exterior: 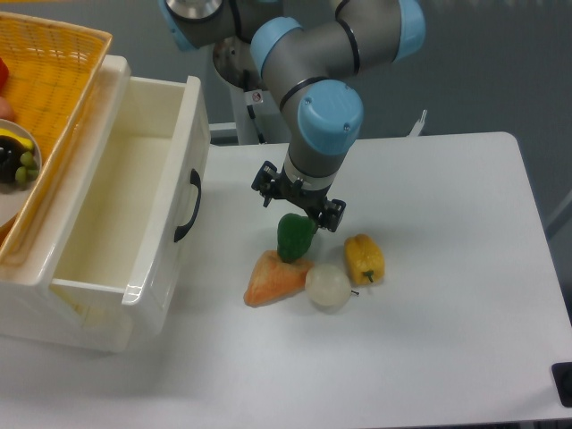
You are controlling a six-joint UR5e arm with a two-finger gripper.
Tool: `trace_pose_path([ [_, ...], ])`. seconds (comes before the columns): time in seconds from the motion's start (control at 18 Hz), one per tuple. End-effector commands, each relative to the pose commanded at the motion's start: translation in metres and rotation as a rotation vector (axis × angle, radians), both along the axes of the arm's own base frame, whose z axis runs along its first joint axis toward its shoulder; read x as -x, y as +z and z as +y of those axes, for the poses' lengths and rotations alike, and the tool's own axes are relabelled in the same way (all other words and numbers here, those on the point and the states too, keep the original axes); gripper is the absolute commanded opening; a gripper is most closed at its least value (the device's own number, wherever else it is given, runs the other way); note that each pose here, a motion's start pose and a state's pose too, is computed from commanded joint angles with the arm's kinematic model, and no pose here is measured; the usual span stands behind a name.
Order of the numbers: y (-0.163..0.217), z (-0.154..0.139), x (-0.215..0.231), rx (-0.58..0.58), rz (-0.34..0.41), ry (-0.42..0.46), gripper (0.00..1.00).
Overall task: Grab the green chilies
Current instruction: 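Lower the open gripper down around the green pepper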
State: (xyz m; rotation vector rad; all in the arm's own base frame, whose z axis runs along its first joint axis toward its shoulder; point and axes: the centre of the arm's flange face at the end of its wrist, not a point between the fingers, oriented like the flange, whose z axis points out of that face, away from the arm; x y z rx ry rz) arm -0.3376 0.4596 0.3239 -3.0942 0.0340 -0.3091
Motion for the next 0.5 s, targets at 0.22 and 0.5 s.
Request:
trace_pose_path([
  [0.22, -0.023, -0.004, -0.002, 0.009, -0.011, -0.003, 1.0],
  [0.5, -0.043, -0.005, 0.0, 0.033, -0.031, -0.026, 1.0],
])
